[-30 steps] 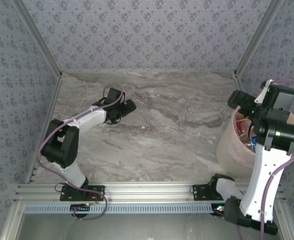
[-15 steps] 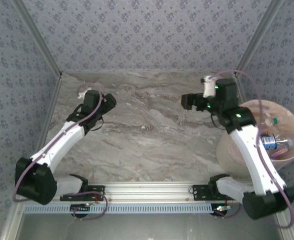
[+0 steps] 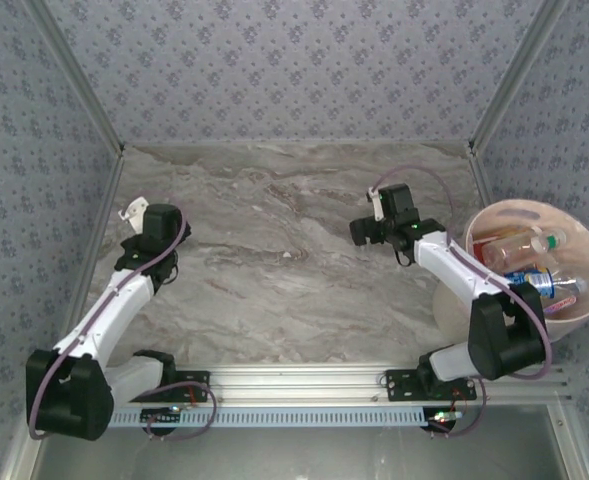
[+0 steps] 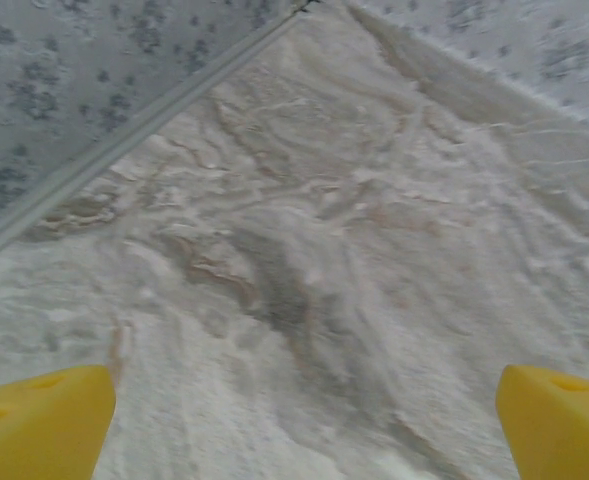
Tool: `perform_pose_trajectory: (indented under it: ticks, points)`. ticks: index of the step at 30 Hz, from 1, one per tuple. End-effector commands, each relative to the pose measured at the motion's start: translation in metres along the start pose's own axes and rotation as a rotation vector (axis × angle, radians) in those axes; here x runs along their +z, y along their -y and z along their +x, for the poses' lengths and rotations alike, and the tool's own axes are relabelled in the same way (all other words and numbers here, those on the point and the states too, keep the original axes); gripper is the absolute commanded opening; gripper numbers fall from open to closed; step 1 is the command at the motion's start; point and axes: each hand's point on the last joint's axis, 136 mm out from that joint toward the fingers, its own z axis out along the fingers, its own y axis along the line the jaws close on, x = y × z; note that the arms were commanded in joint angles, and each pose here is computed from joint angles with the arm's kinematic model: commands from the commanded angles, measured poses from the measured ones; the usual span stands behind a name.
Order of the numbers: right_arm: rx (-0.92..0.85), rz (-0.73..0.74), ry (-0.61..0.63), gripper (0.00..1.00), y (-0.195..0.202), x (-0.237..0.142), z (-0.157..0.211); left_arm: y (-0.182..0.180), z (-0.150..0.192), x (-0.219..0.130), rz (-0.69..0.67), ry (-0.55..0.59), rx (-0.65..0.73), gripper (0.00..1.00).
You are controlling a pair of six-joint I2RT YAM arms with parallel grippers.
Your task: Put the plastic bottles in the bin
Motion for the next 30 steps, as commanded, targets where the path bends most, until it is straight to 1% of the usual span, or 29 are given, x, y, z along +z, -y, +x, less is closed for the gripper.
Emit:
perform_pose_trajectory:
  ticks: [1,3,4,5,6,7,9,11,16,20,22,25,27,30]
  points:
    - [-0.006,0.118,0.046,1.0,0.032,0.011,-0.001,0.001,-0.01,0.019,-0.015,0.1,0.113,0.98]
    - [0.03,0.122,0.057,1.0,0.042,0.018,0.005,0.005,-0.005,0.033,-0.013,0.126,0.17,0.98]
    - [0.052,0.121,0.062,1.0,0.047,0.022,0.008,0.006,-0.001,0.041,-0.018,0.12,0.195,0.98]
    - [0.074,0.124,0.064,1.0,0.054,0.026,0.012,0.006,0.002,0.049,-0.025,0.105,0.207,0.98]
    - [0.093,0.127,0.066,1.0,0.059,0.029,0.015,0.008,0.004,0.055,-0.015,0.06,0.213,0.98]
    - [0.11,0.129,0.07,1.0,0.065,0.032,0.017,0.013,0.004,0.062,0.005,0.047,0.225,0.98]
    - [0.142,0.122,0.079,1.0,0.072,0.037,0.021,0.019,0.001,0.071,0.033,0.057,0.248,0.98]
    - [0.172,0.118,0.089,1.0,0.079,0.043,0.024,0.024,-0.001,0.079,0.074,0.039,0.262,0.98]
    - [0.175,0.127,0.098,1.0,0.085,0.055,0.027,0.038,-0.006,0.083,0.184,0.077,0.311,0.98]
    - [0.164,0.146,0.114,1.0,0.088,0.063,0.029,0.033,-0.007,0.085,0.214,0.069,0.311,0.98]
    - [0.154,0.157,0.133,1.0,0.091,0.063,0.027,0.032,0.003,0.082,0.242,0.052,0.328,0.98]
    - [0.143,0.154,0.195,1.0,0.093,0.06,0.023,0.025,0.026,0.085,0.243,0.017,0.353,0.98]
    - [0.166,0.141,0.207,1.0,0.096,0.058,0.024,0.022,0.029,0.086,0.236,0.026,0.359,0.98]
    - [0.19,0.124,0.263,1.0,0.098,0.05,0.025,0.024,0.03,0.09,0.248,0.069,0.356,0.98]
